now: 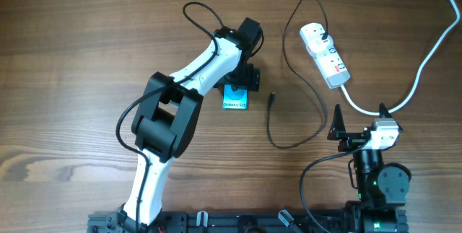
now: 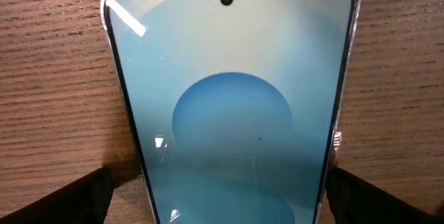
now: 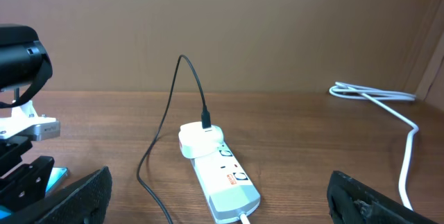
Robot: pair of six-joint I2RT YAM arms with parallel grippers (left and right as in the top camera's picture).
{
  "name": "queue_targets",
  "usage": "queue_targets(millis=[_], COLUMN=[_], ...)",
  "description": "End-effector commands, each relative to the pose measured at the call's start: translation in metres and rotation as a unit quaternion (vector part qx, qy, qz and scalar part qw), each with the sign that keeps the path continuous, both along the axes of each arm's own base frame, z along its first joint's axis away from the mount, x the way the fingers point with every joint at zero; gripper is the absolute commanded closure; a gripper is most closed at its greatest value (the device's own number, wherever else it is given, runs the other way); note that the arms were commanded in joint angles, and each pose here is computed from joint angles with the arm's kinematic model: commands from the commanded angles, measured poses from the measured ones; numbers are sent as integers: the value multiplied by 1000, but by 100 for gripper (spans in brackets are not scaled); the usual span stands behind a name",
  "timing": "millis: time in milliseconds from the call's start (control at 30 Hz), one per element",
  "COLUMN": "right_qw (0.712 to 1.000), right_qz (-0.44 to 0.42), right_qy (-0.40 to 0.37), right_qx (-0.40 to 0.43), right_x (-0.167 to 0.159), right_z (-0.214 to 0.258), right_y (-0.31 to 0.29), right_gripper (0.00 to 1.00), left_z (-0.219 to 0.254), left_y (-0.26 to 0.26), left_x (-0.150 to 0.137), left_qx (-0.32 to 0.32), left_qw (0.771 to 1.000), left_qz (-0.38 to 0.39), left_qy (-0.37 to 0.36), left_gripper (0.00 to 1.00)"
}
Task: Plug charger to phone and switch on socket
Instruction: 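Close the left gripper on the phone's long edges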
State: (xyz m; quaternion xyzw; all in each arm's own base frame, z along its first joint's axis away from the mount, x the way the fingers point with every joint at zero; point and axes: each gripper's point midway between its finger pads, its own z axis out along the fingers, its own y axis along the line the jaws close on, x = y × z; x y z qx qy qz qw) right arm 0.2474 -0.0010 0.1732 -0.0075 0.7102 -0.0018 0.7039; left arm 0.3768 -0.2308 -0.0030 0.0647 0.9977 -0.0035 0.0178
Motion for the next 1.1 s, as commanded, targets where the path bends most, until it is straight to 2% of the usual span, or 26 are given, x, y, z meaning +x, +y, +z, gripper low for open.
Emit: queue_targets(millis=[0,100,133,433,633,1067], right_qw=[1000,1000,1000,1000,1000,1000], right_qz=[-6,-5,-6,-6,-6,-6], right_qy=[-3,-3,-3,-3,-3,-3], right_qx=[-5,-5,-5,-5,-5,-5], right_x=[0,0,0,0,0,0], right_z=[1,1,1,1,1,1], right_y=[-2,-2,-2,-2,-2,-2], right_gripper=[0,0,0,0,0,0], left_z=[-38,-38,-38,-38,-38,-38], left_y=[4,5,5,5,5,2], left_x=[-20,-19,-19,-19,-19,-14], left_qx=[10,11,11,11,11,3], left_qw=[998,998,998,998,998,999], left_qz=[-5,-5,-5,-3,-3,14], left_qy=[55,54,54,54,54,43], left_gripper=[2,5,9,12,25,25])
